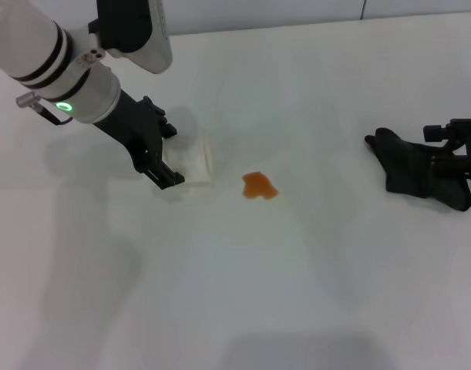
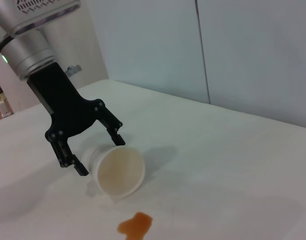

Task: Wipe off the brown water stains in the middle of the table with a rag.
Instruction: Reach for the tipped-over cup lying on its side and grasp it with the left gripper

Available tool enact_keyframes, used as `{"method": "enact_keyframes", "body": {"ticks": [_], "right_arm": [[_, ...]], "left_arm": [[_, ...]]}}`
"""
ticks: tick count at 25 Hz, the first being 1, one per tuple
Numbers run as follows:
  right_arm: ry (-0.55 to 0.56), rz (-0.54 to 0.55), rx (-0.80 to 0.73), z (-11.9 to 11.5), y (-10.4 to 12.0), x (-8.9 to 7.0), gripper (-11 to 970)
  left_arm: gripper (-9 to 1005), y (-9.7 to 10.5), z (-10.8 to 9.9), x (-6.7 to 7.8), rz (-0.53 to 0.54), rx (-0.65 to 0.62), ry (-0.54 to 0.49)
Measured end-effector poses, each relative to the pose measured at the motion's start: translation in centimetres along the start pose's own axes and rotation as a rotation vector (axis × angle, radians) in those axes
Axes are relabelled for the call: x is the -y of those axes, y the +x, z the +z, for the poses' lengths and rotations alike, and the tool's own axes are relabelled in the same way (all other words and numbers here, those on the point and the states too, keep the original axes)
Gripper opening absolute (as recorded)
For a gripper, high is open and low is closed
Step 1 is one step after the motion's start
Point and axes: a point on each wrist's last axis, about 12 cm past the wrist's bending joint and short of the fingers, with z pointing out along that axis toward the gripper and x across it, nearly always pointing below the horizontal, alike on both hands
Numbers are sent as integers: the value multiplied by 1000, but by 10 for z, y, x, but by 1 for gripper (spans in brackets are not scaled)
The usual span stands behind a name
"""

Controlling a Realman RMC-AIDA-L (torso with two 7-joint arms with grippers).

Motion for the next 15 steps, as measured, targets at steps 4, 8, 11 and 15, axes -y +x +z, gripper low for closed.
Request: {"method": "enact_keyframes", "body": {"ticks": [4, 8, 11, 15], "right_arm": [[-2, 0, 1, 0, 0, 0, 652], [-3, 1, 1, 0, 0, -1, 652], [-4, 1, 1, 0, 0, -1, 652], [-4, 3, 1, 0, 1, -1, 652]], "left_arm": [[867, -1, 4, 2, 4, 3, 6], [867, -2, 8, 3, 7, -2, 3], [867, 0, 10, 4, 5, -12, 2], [866, 0, 11, 4, 1, -18, -2]]}}
